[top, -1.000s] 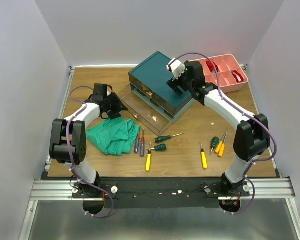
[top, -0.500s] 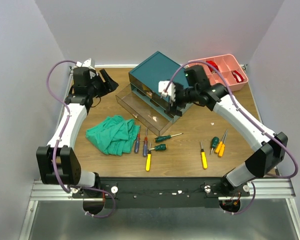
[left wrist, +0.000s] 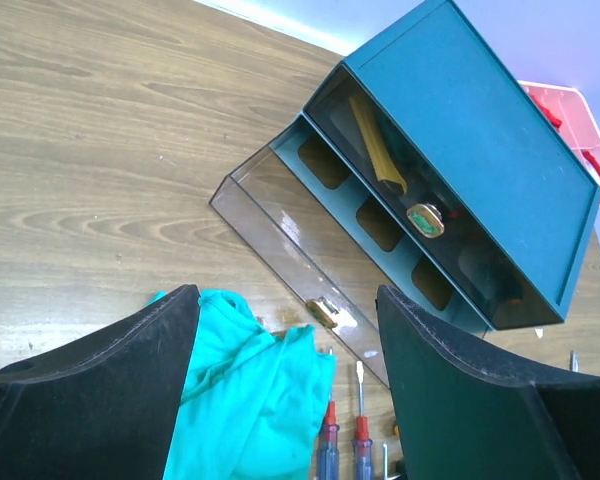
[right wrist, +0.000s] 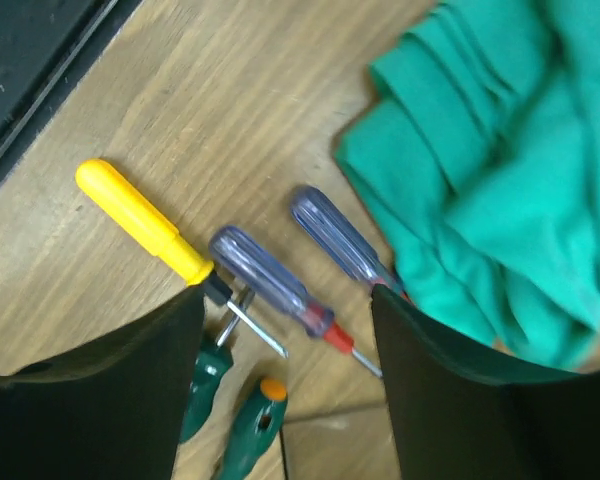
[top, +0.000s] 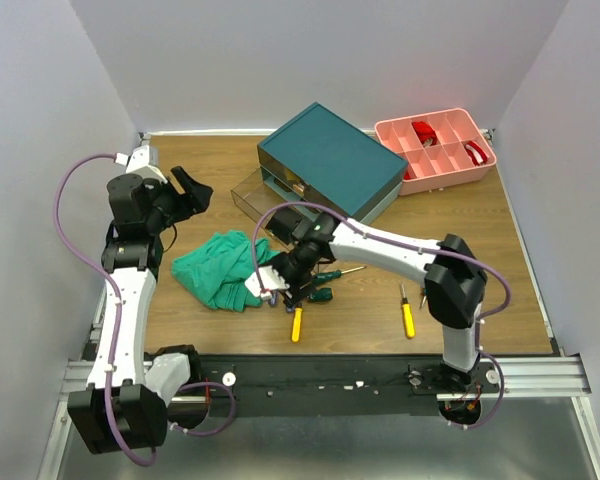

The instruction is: Sort the tools into containers

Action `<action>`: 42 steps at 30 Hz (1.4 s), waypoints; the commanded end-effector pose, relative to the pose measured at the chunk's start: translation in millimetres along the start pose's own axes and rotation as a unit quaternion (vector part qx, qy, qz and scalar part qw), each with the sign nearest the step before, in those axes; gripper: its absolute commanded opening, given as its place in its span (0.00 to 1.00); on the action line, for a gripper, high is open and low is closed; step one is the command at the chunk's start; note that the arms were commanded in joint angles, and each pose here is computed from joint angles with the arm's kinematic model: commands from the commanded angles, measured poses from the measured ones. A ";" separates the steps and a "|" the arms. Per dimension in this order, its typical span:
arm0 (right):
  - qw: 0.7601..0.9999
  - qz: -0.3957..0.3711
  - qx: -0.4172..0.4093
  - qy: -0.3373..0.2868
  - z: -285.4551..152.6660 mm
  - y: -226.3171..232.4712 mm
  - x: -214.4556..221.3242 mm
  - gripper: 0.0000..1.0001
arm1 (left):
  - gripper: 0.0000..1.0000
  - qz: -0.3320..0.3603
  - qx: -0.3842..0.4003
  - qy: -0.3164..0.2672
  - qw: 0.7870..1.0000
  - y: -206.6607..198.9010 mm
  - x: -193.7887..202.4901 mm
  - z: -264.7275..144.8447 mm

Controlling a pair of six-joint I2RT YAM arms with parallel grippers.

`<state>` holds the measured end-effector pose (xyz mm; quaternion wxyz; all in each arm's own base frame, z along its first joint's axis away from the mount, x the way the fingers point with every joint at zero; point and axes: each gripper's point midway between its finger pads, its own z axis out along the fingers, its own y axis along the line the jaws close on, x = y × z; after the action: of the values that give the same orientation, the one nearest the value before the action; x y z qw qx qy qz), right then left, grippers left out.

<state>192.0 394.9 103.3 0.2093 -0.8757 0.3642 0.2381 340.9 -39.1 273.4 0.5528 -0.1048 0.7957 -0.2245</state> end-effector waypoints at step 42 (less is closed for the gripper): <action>0.972 0.063 0.225 -0.029 -94.6 -108.4 -74.3 0.01 | 0.79 -0.092 0.034 0.020 0.995 1.2 6.7 -0.3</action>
<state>218.3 439.7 190.5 0.2834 -0.8727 0.3379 0.2095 332.7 -36.0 243.5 0.5003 -0.1605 0.8047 -0.2765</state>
